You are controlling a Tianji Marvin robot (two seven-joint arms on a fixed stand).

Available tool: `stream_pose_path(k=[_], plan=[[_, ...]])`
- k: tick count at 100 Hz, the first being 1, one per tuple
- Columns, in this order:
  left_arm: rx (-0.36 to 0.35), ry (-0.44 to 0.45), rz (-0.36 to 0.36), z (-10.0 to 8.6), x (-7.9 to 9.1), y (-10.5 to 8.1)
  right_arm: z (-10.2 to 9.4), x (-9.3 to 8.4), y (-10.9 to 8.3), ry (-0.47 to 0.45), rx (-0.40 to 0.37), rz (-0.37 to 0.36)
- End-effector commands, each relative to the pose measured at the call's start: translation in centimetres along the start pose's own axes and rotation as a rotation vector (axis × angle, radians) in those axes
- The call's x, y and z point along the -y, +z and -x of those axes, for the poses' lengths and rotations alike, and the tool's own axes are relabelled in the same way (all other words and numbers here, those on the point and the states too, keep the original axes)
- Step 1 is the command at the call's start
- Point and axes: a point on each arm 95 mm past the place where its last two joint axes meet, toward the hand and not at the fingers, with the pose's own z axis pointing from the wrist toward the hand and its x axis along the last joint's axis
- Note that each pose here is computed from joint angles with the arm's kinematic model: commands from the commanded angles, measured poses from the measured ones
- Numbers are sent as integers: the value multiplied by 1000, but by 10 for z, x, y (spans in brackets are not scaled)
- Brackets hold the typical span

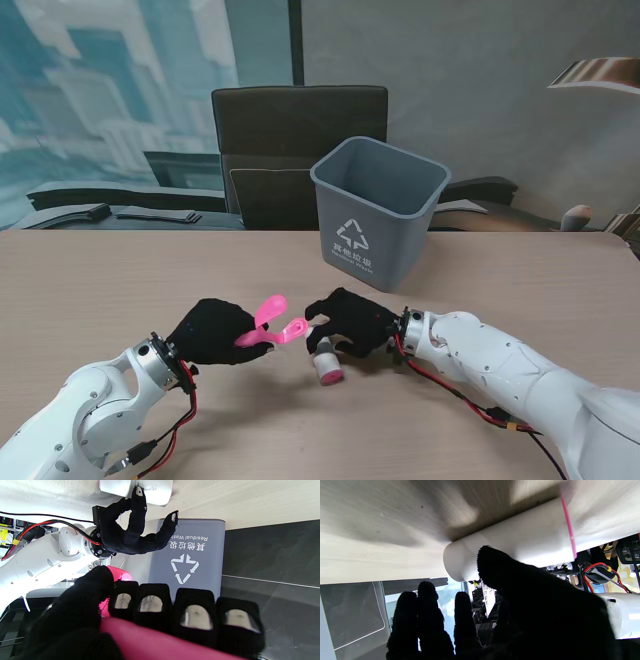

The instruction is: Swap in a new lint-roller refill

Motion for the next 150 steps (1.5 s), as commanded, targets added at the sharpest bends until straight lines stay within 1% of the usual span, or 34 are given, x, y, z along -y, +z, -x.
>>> stream_pose_path(k=[1,32,55,74,98,117,126,132,150], plan=[[-2,-5,10,-1,-1,0,-3,0,10,5,-27,-8],[-6,-7,7,-2,-2,-1,-2,8,14,14,-52,-43],[-6,-8,6,-2,-2,-1,0,13,15,19,-61,-95],[-7,-6,6,-2,-1,-2,-2,13,14,18,-69,-122],[-8,-7,4,-3,-2,-2,-2,11,8,16,-54,-145],[-8,-7,6,-3,-2,-1,0,14,6,12,-44,-166],[-9,-7,7,-3,-2,-1,1,13,3,11,-31,-168],[-8,-6,8,-3,-2,-1,0,10,0,3,-17,-158],[-5,-1,9,-2,-2,-2,-9,-11,-17,-42,52,-73]])
